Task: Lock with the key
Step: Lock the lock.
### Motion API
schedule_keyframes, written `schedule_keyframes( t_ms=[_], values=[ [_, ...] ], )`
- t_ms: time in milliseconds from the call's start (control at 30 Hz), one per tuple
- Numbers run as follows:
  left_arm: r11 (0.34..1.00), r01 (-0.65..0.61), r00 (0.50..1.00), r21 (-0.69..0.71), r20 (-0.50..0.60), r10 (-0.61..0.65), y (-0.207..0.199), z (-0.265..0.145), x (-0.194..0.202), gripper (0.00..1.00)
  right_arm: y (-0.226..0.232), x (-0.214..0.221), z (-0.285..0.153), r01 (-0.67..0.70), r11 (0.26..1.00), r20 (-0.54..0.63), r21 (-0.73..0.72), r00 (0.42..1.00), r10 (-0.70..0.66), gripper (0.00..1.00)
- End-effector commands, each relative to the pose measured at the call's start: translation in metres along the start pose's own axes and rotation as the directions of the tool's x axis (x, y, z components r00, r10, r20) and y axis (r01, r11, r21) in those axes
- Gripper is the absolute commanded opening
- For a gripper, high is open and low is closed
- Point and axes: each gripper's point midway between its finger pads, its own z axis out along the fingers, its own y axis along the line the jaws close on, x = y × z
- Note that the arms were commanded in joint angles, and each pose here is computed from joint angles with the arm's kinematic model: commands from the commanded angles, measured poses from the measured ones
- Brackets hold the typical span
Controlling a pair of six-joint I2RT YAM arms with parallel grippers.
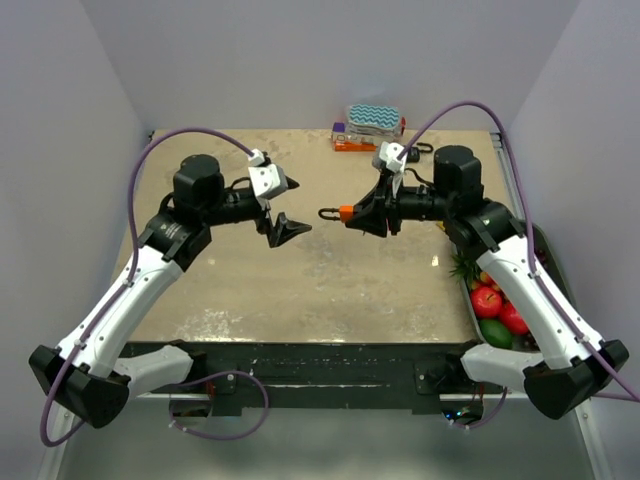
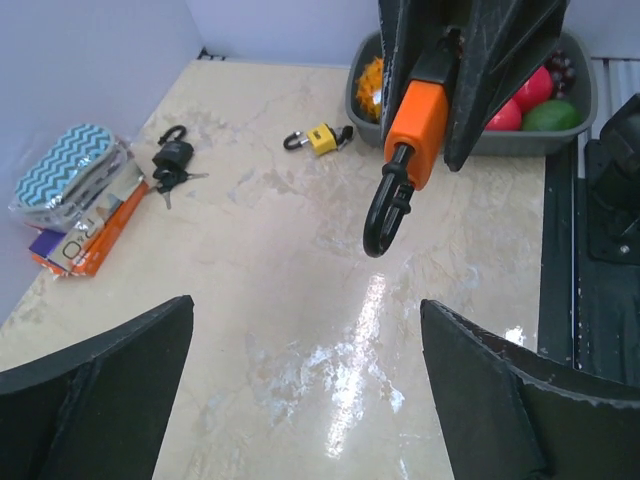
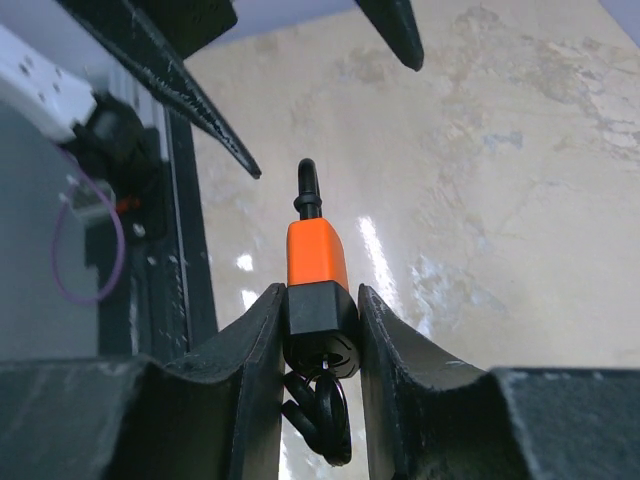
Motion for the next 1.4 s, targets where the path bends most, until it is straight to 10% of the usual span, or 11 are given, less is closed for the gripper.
schedule_keyframes(
  t_ms=[0,667,1033,1233,1367],
  values=[
    [1.000,0.003,0.996,0.029,0.092,-0.006,-0.006,-0.010,-0.033,0.99,0.019,-0.059,-0.004,-0.099,0.990,0.221,-0.096,0.968,0.118,0.00],
    [0.950,0.065,0.966,0.305,0.220,-0.136,-0.056,-0.017,-0.063,0.37,0.046,-0.066,-0.011,-0.067,0.978,0.265,-0.199,0.957,0.119,0.00],
    [0.945,0.074,0.962,0.320,0.227,-0.152,-0.059,-0.012,-0.068,0.35,0.053,-0.064,-0.008,-0.050,0.975,0.251,-0.216,0.962,0.105,0.00],
    [0.939,0.078,0.961,0.335,0.225,-0.160,-0.062,-0.008,-0.067,0.03,0.053,-0.066,-0.006,-0.039,0.976,0.257,-0.216,0.962,0.095,0.00],
    [0.927,0.094,0.955,0.362,0.231,-0.187,-0.067,-0.002,-0.073,0.00,0.057,-0.061,0.003,-0.015,0.975,0.245,-0.222,0.967,0.070,0.00]
  ],
)
